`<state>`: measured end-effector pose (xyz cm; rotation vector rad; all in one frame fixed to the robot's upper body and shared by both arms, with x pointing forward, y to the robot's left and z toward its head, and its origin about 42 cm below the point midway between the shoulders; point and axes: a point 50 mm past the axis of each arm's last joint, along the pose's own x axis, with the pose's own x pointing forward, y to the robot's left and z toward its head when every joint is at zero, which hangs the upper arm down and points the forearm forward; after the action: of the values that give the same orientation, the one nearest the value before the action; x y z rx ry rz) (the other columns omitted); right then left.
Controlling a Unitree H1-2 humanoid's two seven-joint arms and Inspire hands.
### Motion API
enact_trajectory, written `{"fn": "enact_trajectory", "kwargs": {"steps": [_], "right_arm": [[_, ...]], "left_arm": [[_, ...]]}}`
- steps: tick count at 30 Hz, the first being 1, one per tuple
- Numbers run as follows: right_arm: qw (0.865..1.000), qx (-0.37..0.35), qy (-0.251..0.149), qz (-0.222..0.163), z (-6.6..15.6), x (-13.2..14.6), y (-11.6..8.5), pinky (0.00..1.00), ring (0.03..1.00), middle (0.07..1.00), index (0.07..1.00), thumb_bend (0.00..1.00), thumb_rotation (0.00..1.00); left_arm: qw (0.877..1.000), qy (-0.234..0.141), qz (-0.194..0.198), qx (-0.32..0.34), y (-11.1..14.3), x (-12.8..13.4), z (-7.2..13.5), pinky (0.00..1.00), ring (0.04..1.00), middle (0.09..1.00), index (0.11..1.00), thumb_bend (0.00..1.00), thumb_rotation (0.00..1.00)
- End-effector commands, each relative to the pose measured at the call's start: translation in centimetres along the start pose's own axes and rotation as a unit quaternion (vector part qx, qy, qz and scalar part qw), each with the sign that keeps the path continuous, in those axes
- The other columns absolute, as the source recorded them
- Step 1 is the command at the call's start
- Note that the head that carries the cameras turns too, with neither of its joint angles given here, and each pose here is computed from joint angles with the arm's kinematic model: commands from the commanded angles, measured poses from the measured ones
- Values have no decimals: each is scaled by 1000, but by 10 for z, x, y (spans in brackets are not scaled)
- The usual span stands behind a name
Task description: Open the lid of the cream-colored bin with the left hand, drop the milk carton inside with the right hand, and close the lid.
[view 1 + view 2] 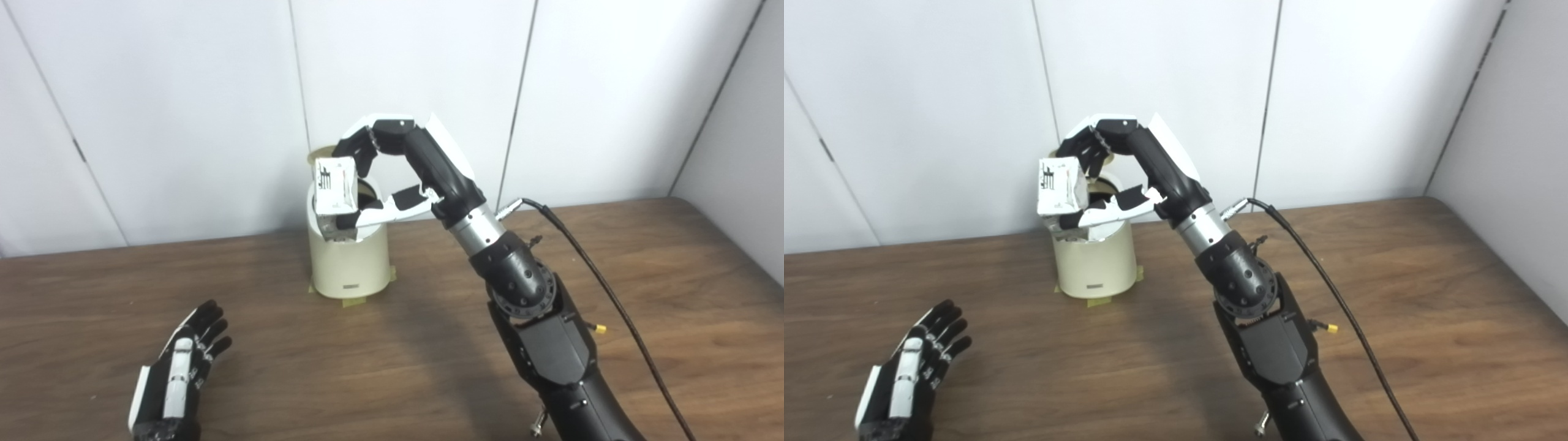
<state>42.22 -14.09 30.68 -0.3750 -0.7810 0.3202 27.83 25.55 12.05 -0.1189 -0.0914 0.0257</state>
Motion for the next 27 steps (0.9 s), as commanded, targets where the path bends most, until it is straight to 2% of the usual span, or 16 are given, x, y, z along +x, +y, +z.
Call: {"fn": "enact_trajectory", "kwargs": {"steps": [1, 8, 13, 17, 23, 27], "right_arm": [[996, -12, -83, -36, 24, 29, -9, 371, 454, 501, 461, 519, 0], [993, -40, -106, -38, 9, 35, 2, 382, 466, 496, 454, 519, 0], [990, -84, -105, -32, 0, 40, 6, 413, 475, 497, 450, 518, 0], [987, -113, -105, -43, -8, 45, 7, 440, 482, 495, 448, 518, 0], [986, -123, -98, -62, -18, 55, 7, 450, 486, 492, 451, 518, 0], [985, -129, -95, -59, -24, 59, 5, 448, 479, 492, 455, 518, 0]], "left_arm": [[999, -36, -5, 0, -8, 10, 6, 837, 880, 878, 850, 212, 828], [999, -38, -7, -2, -10, 9, 5, 841, 881, 877, 853, 197, 809], [999, -39, -7, -2, -10, 8, 5, 822, 872, 869, 844, 209, 803], [999, -37, -8, -2, -10, 6, 5, 827, 873, 868, 845, 221, 796], [999, -39, -8, -2, -10, 5, 4, 824, 866, 861, 835, 229, 780], [999, -41, -9, -1, -11, 4, 4, 825, 871, 865, 838, 225, 780]]}}
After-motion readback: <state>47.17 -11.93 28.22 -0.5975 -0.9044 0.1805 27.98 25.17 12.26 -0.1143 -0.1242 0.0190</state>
